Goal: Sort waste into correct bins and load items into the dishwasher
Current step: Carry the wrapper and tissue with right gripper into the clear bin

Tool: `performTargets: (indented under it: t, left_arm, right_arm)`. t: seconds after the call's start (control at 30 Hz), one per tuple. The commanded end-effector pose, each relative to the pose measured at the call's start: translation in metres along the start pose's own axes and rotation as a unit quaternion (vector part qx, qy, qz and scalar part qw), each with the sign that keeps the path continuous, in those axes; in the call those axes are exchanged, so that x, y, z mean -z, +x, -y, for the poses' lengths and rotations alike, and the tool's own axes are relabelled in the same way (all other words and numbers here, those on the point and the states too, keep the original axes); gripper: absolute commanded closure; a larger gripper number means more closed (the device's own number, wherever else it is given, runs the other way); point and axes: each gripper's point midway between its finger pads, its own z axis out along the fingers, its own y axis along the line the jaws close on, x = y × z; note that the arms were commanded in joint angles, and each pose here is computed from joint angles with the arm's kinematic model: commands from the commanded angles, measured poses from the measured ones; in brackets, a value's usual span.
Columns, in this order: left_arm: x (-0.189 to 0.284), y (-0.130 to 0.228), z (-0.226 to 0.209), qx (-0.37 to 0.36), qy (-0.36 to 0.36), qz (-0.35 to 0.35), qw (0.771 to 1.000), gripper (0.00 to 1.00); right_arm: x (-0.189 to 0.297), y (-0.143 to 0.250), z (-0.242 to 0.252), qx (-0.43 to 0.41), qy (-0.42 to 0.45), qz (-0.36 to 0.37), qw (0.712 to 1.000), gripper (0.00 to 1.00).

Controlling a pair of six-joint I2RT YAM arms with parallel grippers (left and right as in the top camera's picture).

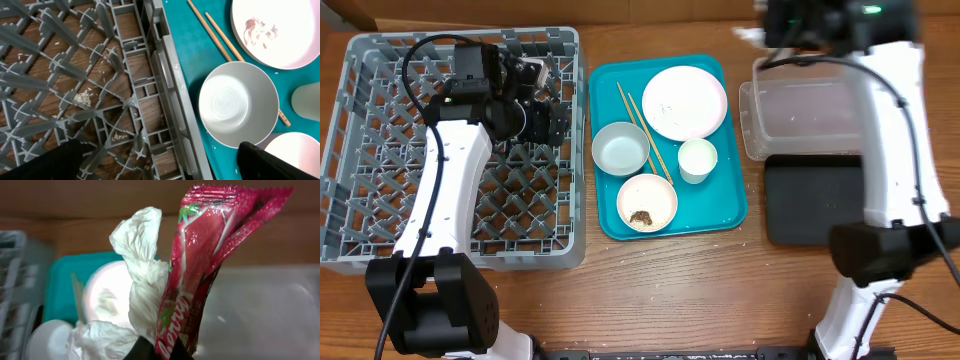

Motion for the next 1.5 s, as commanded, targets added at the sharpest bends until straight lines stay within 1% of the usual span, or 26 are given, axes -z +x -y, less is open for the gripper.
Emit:
performTargets:
  t: [0.0,0.03,0.07,0.1,0.13,0.17,0.2,0.23,0.27,0.3,0.4,0.53,0.6,0.67,0.73,0.8,0.93,1.03,1.1,1.23,1.27,1.3,1.37,1.4,1.43,1.47]
  left_arm:
    - [0.007,-0.009,0.001,-0.008,0.003,0.014,1.0,0.0]
    - [0.007,-0.009,0.001,-0.008,0.003,0.014,1.0,0.0]
    - [0.007,-0.009,0.001,-0.008,0.003,0.014,1.0,0.0]
    - [0.007,-0.009,0.001,-0.008,0.003,0.014,1.0,0.0]
    - [0.007,-0.009,0.001,-0.008,0.003,0.014,1.0,0.0]
    - [0.007,-0.009,0.001,-0.008,0.003,0.014,1.0,0.0]
    - [0.007,-0.009,0.001,-0.008,0.003,0.014,1.0,0.0]
    - [0.007,-0.009,0.001,-0.008,0.003,0.014,1.0,0.0]
    - [0.007,-0.009,0.001,-0.008,0.003,0.014,1.0,0.0]
    - [0.007,-0.009,0.001,-0.008,0.003,0.014,1.0,0.0]
    - [0.007,-0.009,0.001,-0.008,0.003,0.014,1.0,0.0]
    - [0.007,-0.009,0.001,-0.008,0.003,0.014,1.0,0.0]
    - [0.007,-0.009,0.001,-0.008,0.003,0.014,1.0,0.0]
    - [0.007,-0.009,0.001,-0.008,0.003,0.014,1.0,0.0]
    - [0.007,-0.009,0.001,-0.008,0.003,0.014,1.0,0.0]
    - [0.007,-0.009,0.001,-0.008,0.003,0.014,1.0,0.0]
    - [0.007,-0.009,0.001,-0.008,0.003,0.014,1.0,0.0]
    - [0.007,-0.009,0.001,-0.008,0.003,0.014,1.0,0.0]
    - [0.007,-0.009,0.001,-0.008,0.003,0.014,1.0,0.0]
    - [0.007,-0.009,0.001,-0.008,0.003,0.014,1.0,0.0]
    - [0.007,-0.009,0.001,-0.008,0.003,0.014,1.0,0.0]
    - [0.007,-0.009,0.001,-0.008,0.003,0.014,1.0,0.0]
    - [0.007,-0.009,0.001,-0.008,0.003,0.014,1.0,0.0]
    - [0.007,-0.009,0.0,-0.007,0.003,0.014,1.0,0.0]
    - [0.007,-0.009,0.0,-0.007,0.003,0.014,1.0,0.0]
    - [0.007,-0.009,0.0,-0.007,0.003,0.014,1.0,0.0]
  right_arm:
    - [-0.048,0.029,0.061,-0.104,0.081,-0.064,0.989,0.96]
    - [-0.065,0.045,0.078,-0.12,0.09,-0.089,0.985,0.96]
    - [-0.073,0.054,0.084,-0.126,0.092,-0.103,0.982,0.96]
    - [-0.084,0.066,0.09,-0.131,0.094,-0.119,0.98,0.92]
    - [-0.092,0.074,0.092,-0.133,0.093,-0.129,0.978,0.73]
    - [-0.097,0.08,0.093,-0.135,0.092,-0.136,0.977,0.48]
    - [-0.105,0.085,0.093,-0.138,0.085,-0.141,0.977,0.16]
    - [-0.111,0.087,0.091,-0.14,0.075,-0.141,0.977,0.08]
    - [-0.114,0.087,0.088,-0.141,0.065,-0.138,0.978,0.05]
    - [-0.116,0.083,0.084,-0.142,0.054,-0.133,0.979,0.05]
    - [-0.11,0.063,0.062,-0.136,-0.004,-0.108,0.985,0.06]
    - [-0.092,0.026,0.005,-0.094,-0.124,-0.059,0.986,0.27]
    - [-0.091,0.015,-0.025,-0.067,-0.151,-0.033,0.986,0.27]
    - [-0.098,0.013,-0.06,-0.033,-0.154,-0.015,0.987,0.27]
    - [-0.11,0.02,-0.086,-0.005,-0.139,-0.011,0.99,0.27]
    - [-0.127,0.034,-0.109,0.031,-0.12,-0.017,0.992,0.27]
    - [-0.173,0.082,-0.145,0.087,-0.089,-0.059,0.99,0.27]
    - [-0.203,0.114,-0.155,0.106,-0.07,-0.094,0.987,0.27]
    - [-0.214,0.127,-0.157,0.111,-0.068,-0.108,0.986,0.28]
    - [-0.232,0.146,-0.152,0.113,-0.059,-0.133,0.983,0.33]
    - [-0.235,0.15,-0.151,0.114,-0.056,-0.139,0.982,0.36]
    - [-0.239,0.155,-0.148,0.115,-0.052,-0.146,0.981,0.45]
    - [-0.239,0.158,-0.146,0.115,-0.048,-0.152,0.98,0.71]
    - [-0.239,0.158,-0.146,0.115,-0.048,-0.152,0.98,0.8]
    - [-0.237,0.155,-0.147,0.115,-0.048,-0.148,0.981,0.91]
    - [-0.234,0.151,-0.147,0.115,-0.047,-0.144,0.982,0.96]
